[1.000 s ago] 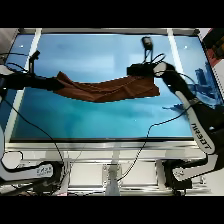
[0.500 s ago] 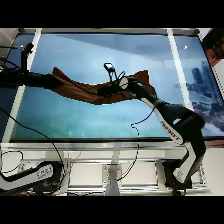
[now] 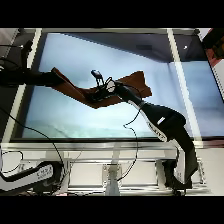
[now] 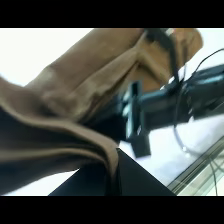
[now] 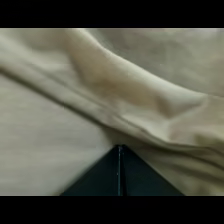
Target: Fold the clothes and pants, and hang the long-sleeved shirts on hangers.
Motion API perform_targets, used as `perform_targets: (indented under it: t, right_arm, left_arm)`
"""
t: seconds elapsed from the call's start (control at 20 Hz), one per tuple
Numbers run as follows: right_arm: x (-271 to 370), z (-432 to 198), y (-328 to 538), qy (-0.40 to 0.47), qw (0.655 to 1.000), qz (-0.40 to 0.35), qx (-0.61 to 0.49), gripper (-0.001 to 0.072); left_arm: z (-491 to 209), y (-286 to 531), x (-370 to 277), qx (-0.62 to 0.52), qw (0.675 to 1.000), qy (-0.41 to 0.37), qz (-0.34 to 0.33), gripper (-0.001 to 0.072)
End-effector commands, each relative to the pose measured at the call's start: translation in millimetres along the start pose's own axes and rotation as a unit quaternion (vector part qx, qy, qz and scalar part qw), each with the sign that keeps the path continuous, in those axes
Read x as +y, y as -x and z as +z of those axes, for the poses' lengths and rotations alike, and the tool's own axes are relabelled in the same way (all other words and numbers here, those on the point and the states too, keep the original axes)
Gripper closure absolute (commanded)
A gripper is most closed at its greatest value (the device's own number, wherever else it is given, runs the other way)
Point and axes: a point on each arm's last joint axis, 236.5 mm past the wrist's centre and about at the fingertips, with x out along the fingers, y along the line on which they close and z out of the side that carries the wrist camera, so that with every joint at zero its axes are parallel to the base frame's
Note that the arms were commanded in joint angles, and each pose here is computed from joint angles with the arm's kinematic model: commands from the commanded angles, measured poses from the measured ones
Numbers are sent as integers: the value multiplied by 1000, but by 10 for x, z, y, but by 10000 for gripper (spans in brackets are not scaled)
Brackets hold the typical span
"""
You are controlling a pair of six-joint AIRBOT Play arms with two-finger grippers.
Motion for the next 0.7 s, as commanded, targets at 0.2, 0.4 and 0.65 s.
perform_targets:
  t: [0.2,0.4,0.65]
  right_arm:
    - [-172,-43,440,-48,997,24,54,700]
    - [-796,278,1391,-42,998,-43,26,699]
    - [-1135,399,2605,-23,995,-94,-10,697]
  left_arm:
    - [303,-424,-361,-42,997,-58,11,688]
    - [501,-817,-624,-78,993,-89,17,688]
    - [385,-1460,-810,-63,993,-101,8,689]
